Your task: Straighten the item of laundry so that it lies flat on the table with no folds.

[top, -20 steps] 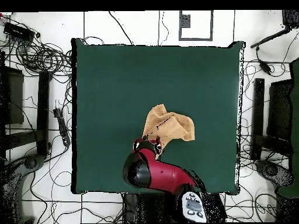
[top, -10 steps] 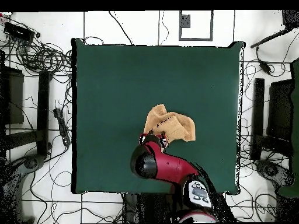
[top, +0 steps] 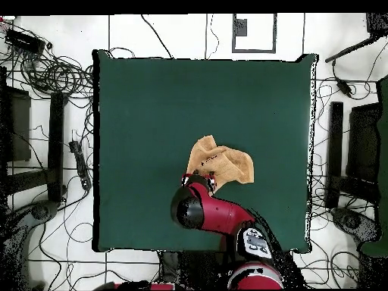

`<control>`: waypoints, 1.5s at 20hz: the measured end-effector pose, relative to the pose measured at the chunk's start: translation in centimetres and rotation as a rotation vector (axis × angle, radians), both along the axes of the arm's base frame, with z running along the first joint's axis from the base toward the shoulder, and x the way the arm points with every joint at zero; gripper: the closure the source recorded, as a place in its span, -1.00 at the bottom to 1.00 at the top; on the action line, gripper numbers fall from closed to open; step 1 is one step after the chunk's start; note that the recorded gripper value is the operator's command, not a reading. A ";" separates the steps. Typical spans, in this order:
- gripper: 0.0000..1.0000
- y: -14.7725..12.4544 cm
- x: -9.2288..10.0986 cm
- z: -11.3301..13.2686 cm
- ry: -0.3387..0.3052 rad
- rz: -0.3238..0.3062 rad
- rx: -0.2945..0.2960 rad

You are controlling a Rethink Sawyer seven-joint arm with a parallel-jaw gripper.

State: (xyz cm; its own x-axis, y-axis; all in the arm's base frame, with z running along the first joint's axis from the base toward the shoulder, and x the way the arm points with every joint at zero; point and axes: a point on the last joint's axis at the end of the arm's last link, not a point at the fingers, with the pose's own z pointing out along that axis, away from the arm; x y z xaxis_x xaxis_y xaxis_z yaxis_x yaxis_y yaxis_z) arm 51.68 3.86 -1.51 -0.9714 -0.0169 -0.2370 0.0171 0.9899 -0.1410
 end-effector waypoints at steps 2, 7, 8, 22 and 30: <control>1.00 0.0 0.0 -0.2 0.002 0.001 0.000; 1.00 0.0 0.0 -0.3 0.004 0.001 0.000; 1.00 0.0 -0.1 -0.3 0.004 0.001 0.000; 1.00 -0.3 -0.2 1.4 -0.011 -0.002 -0.008; 1.00 -2.1 -1.5 4.3 -0.024 -0.014 -0.035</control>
State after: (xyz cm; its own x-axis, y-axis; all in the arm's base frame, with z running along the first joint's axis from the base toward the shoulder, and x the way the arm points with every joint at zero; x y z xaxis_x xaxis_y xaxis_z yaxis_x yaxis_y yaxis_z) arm 50.18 1.72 2.80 -0.9655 -0.0115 -0.2602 0.0353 0.9840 -0.1747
